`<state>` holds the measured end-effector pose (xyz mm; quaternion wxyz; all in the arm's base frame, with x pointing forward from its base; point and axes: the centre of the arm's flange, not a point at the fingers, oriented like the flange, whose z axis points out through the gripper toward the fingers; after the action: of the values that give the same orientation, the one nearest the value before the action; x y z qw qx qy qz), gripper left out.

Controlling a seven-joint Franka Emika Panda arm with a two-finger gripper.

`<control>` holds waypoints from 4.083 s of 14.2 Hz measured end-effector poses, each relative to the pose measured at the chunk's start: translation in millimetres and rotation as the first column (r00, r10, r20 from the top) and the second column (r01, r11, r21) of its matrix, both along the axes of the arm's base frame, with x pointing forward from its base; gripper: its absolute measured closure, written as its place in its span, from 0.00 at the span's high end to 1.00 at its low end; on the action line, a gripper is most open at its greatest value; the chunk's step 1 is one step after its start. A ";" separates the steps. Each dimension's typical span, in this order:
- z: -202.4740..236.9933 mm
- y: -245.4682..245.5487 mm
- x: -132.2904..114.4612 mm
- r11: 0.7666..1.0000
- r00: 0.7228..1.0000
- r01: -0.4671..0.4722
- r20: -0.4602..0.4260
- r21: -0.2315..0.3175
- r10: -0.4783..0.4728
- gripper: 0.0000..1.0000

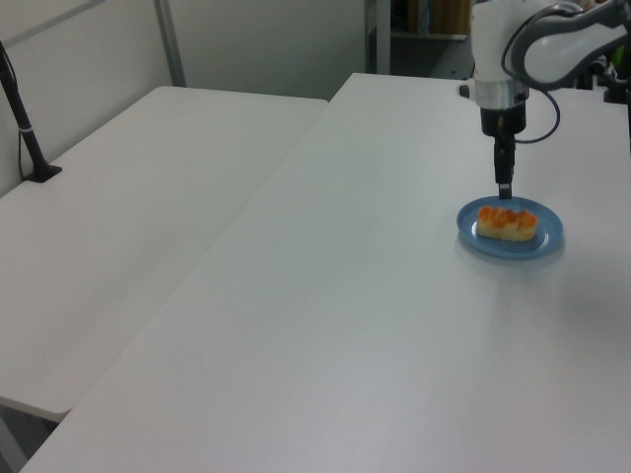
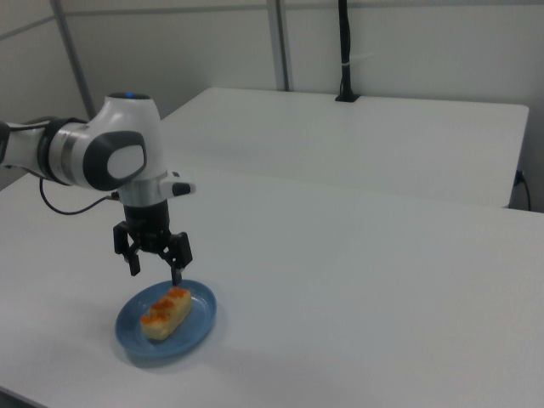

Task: Put the bread on the table
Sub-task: 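Lower the open gripper over the bread roll on the blue plate, then close the gripper on the bread roll and lift it off the plate, then carry the bread roll away from the plate and lower it onto the table, then open the gripper to release the bread roll and raise it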

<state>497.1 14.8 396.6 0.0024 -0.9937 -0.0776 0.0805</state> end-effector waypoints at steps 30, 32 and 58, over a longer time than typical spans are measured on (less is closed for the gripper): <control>71.9 -77.1 80.8 0.999 0.983 0.044 0.177 -0.032 -0.037 0.15; 64.7 -105.8 101.1 0.997 0.983 0.057 0.177 -0.059 -0.046 0.13; -30.7 -297.7 110.7 0.981 0.984 0.088 0.169 -0.174 -0.058 1.00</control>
<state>607.8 -282.8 365.9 -0.0914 -0.9952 -0.0332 0.0054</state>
